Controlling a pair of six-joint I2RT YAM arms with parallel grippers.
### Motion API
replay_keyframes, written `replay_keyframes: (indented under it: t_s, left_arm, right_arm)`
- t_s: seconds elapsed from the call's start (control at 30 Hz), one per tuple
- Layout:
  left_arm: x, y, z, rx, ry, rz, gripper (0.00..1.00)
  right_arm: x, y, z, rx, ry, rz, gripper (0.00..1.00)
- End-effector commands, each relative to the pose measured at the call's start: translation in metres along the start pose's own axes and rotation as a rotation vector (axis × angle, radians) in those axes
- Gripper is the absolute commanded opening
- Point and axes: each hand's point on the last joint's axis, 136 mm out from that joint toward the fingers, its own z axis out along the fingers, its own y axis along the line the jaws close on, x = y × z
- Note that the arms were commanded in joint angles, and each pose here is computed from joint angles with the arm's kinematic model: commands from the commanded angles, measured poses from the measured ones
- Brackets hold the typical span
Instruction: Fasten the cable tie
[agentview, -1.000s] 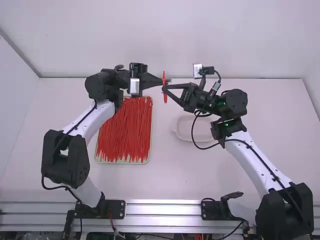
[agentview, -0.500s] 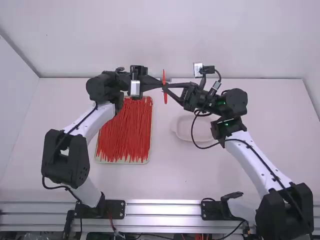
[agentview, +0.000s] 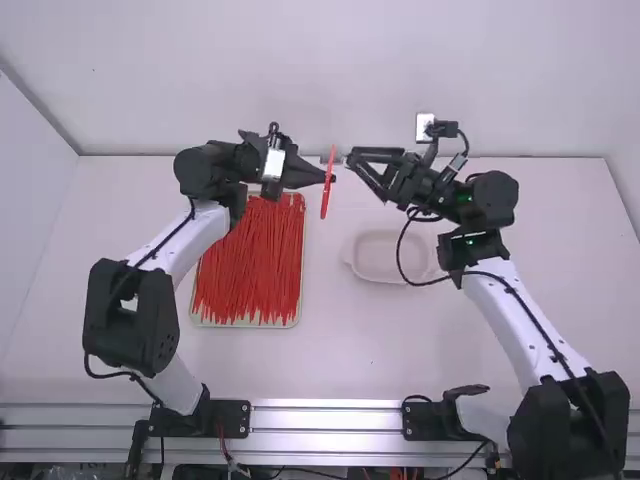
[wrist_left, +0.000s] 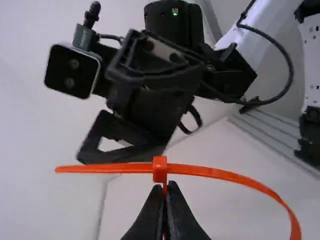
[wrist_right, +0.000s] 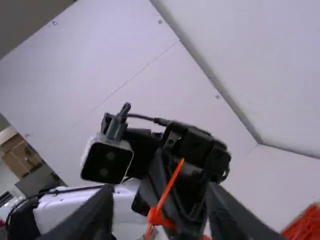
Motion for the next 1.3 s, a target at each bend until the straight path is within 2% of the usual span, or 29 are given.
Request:
replay_keyframes:
  t_s: [0.0, 0.03, 0.27, 0.4, 0.67, 0.87, 0.97, 1.0, 1.07, 1.1, 1.13, 1.17, 1.27]
  left_arm:
    - [-0.004, -0.003, 0.0, 0.025, 0.01, -0.086, 0.02]
    - [-0.004, -0.003, 0.001, 0.027, 0.01, -0.103, 0.02]
    - [-0.009, 0.007, 0.002, -0.032, -0.024, -0.234, 0.02]
    - [-0.012, 0.013, 0.002, -0.062, -0.047, -0.302, 0.02]
    - [-0.015, -0.011, 0.024, 0.058, -0.033, -0.229, 0.02]
    - [-0.017, -0.014, 0.028, 0.072, -0.038, -0.213, 0.02]
    - [-0.018, -0.016, 0.031, 0.084, -0.038, -0.213, 0.02]
    - [-0.018, -0.017, 0.032, 0.087, -0.037, -0.213, 0.02]
    - [-0.017, -0.017, 0.031, 0.086, -0.036, -0.213, 0.02]
    - [-0.018, -0.017, 0.031, 0.087, -0.037, -0.213, 0.02]
    - [-0.018, -0.017, 0.032, 0.089, -0.038, -0.214, 0.02]
    - [-0.018, -0.016, 0.033, 0.086, -0.041, -0.221, 0.02]
    - [-0.018, -0.015, 0.033, 0.081, -0.045, -0.22, 0.02]
  right_arm:
    - [-0.012, 0.011, -0.001, -0.015, -0.014, -0.048, 0.74]
    - [-0.012, 0.011, -0.002, -0.014, -0.01, -0.05, 0.99]
    - [-0.014, 0.008, -0.007, -0.007, -0.006, 0.026, 0.99]
    - [-0.012, 0.009, -0.008, -0.015, 0.01, -0.011, 1.0]
    - [0.003, 0.022, 0.007, -0.063, 0.049, 0.024, 0.94]
    - [0.007, 0.026, 0.01, -0.077, 0.06, 0.027, 0.82]
    - [0.006, 0.025, 0.009, -0.073, 0.057, 0.027, 0.72]
    - [0.006, 0.025, 0.009, -0.073, 0.058, 0.026, 0.66]
    - [0.006, 0.025, 0.009, -0.074, 0.059, 0.027, 0.47]
    - [0.006, 0.025, 0.009, -0.074, 0.06, 0.026, 0.43]
    - [0.007, 0.025, 0.009, -0.074, 0.061, 0.026, 0.33]
    - [0.007, 0.025, 0.009, -0.074, 0.063, 0.044, 0.29]
    - [0.007, 0.026, 0.009, -0.075, 0.065, 0.069, 0.26]
